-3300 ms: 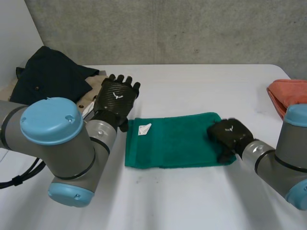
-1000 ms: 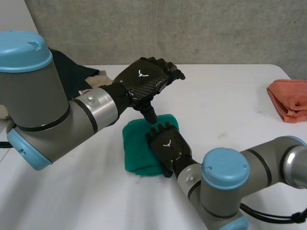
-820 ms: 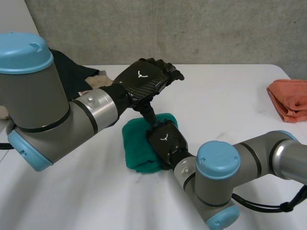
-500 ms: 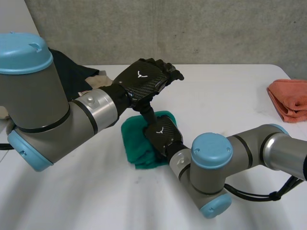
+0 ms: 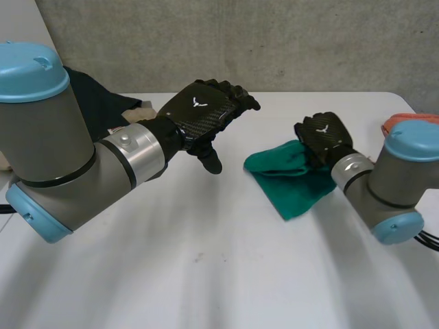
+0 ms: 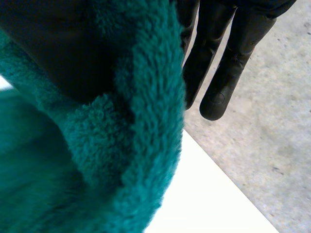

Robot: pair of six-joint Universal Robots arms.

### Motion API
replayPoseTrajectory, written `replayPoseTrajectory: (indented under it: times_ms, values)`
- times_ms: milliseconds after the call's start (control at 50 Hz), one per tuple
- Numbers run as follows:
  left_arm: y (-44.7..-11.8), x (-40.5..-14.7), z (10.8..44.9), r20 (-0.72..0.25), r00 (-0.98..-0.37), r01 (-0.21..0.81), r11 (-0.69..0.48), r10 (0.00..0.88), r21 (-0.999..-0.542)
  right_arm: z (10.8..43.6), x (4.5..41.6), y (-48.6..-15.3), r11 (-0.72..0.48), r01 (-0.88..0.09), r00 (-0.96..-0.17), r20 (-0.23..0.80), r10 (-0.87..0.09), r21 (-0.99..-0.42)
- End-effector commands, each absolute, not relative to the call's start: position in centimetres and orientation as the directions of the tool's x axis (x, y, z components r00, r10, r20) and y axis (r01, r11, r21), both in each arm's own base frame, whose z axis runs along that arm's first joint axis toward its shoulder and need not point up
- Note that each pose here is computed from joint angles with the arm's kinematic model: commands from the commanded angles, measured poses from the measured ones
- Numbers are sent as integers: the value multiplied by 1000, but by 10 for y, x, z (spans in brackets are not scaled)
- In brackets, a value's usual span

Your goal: Fold the laundry.

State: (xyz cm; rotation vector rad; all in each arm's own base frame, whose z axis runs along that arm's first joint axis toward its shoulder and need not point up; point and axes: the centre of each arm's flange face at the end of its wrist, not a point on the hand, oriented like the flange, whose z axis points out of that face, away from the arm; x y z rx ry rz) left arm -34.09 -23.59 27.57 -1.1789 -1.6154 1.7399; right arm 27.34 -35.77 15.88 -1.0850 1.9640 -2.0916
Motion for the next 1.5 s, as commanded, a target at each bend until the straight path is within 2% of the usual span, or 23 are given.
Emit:
replayPoseTrajectory:
  times_ms: [20,80,240,340,460,540,560,640,800,940,1000,1140,1160,1240,1280,1380,1440,1500]
  values:
    - [-236,-342,272,-258,-506,204,-177,823,-963,162,250,-391,-199,-405,-767,450,-458,-892]
    - [-236,-343,273,-261,-505,201,-182,822,-963,171,248,-399,-224,-395,-776,454,-437,-891]
    - [-242,-346,277,-283,-514,179,-221,810,-959,230,248,-438,-430,-313,-823,468,-323,-847]
    - [-240,-345,274,-277,-512,185,-211,813,-960,263,197,-481,-493,-333,-880,452,-143,-804]
    - [-238,-344,268,-272,-508,197,-197,818,-960,253,150,-517,-477,-380,-892,450,-37,-793]
    - [-238,-344,265,-267,-507,200,-190,820,-961,228,109,-539,-432,-419,-890,455,23,-798]
    - [-238,-344,265,-266,-507,200,-188,820,-961,214,97,-545,-406,-431,-888,458,35,-806]
    - [-237,-344,261,-261,-504,206,-179,824,-962,182,64,-551,-332,-464,-879,472,60,-821]
    - [-236,-346,251,-251,-496,221,-159,831,-962,120,15,-542,-176,-565,-822,567,43,-806]
    - [-236,-346,251,-250,-496,220,-158,832,-963,108,24,-522,-178,-594,-789,611,-58,-785]
    - [-235,-346,252,-250,-496,220,-158,832,-963,112,25,-517,-185,-602,-783,620,-55,-777]
    - [-228,-348,254,-249,-482,216,-162,840,-963,150,16,-502,-154,-604,-794,608,31,-782]
    - [-226,-349,255,-250,-480,215,-164,841,-963,163,5,-495,-130,-604,-797,600,76,-786]
    - [-221,-350,258,-253,-472,209,-172,844,-963,192,-26,-473,-48,-599,-795,586,160,-800]
    - [-217,-350,262,-257,-468,203,-181,845,-962,201,-36,-466,-11,-593,-793,581,181,-805]
    - [-213,-348,273,-267,-473,186,-202,840,-962,223,-82,-441,188,-520,-805,551,220,-833]
    - [-210,-347,280,-275,-475,174,-216,836,-961,245,-99,-436,229,-498,-800,545,251,-837]
    - [-209,-346,286,-262,-480,153,-215,837,-965,265,-104,-437,203,-512,-781,550,294,-835]
